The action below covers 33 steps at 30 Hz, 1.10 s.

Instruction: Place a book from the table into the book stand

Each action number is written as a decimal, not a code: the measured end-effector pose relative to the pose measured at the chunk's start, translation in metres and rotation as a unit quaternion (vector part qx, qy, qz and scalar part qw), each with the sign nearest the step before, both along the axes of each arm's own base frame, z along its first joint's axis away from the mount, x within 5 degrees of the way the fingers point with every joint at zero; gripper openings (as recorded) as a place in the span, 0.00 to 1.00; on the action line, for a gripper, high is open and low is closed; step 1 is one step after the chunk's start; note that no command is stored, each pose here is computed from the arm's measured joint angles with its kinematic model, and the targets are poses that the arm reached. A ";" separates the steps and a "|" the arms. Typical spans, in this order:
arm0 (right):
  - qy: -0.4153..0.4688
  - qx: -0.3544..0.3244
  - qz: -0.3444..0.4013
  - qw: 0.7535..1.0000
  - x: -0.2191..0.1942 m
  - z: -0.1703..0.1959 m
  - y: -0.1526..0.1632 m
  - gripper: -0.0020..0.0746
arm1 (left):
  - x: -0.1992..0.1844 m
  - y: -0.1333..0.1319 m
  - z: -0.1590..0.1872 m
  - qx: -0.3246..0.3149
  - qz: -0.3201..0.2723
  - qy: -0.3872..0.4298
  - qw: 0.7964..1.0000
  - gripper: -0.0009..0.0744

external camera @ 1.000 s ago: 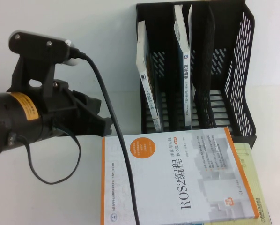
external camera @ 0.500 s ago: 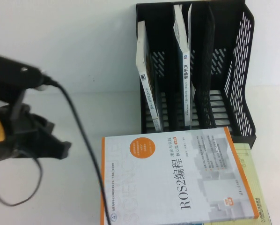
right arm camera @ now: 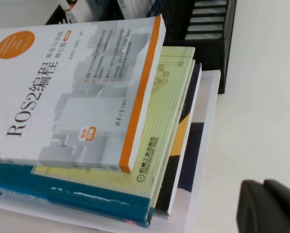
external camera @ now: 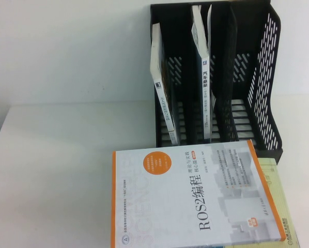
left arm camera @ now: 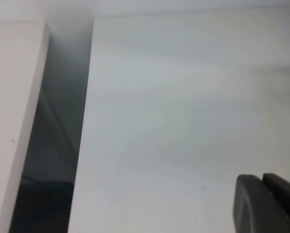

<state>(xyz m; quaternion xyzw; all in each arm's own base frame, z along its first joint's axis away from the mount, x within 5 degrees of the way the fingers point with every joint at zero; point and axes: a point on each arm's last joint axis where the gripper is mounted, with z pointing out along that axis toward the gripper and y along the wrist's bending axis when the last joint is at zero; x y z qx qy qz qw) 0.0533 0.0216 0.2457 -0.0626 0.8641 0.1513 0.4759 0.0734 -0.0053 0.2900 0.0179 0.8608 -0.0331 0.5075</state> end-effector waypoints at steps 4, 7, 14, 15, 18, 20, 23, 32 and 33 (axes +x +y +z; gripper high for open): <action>0.000 0.000 0.000 1.000 0.000 0.000 0.000 0.02 | -0.017 0.004 -0.042 -0.028 0.015 -0.020 0.999 0.01; 0.000 0.000 0.000 1.000 0.000 0.000 0.000 0.02 | -0.021 0.004 -0.070 -0.048 0.020 -0.065 0.997 0.01; 0.000 0.001 0.000 1.000 0.000 0.000 0.000 0.02 | -0.021 0.001 -0.114 -0.079 0.019 -0.101 0.992 0.01; 0.001 0.001 0.000 1.000 0.000 -0.001 0.000 0.02 | -0.021 0.001 -0.114 -0.081 0.020 -0.099 0.992 0.01; 0.002 0.002 0.000 1.000 0.000 -0.001 0.000 0.02 | -0.021 0.001 -0.114 -0.083 0.020 -0.100 0.991 0.01; 0.002 0.002 0.000 1.000 0.000 -0.001 0.000 0.02 | -0.021 0.001 -0.114 -0.083 0.020 -0.100 0.991 0.01; 0.002 0.002 0.000 1.000 0.000 -0.001 0.000 0.02 | -0.021 0.001 -0.114 -0.078 0.018 -0.100 0.992 0.01; 0.002 0.002 0.000 1.000 0.000 -0.001 0.000 0.02 | -0.021 0.000 -0.114 -0.049 0.002 -0.103 0.994 0.01; 0.002 0.002 0.000 1.000 0.000 -0.001 0.000 0.02 | -0.021 0.000 -0.114 -0.051 0.000 -0.102 0.993 0.01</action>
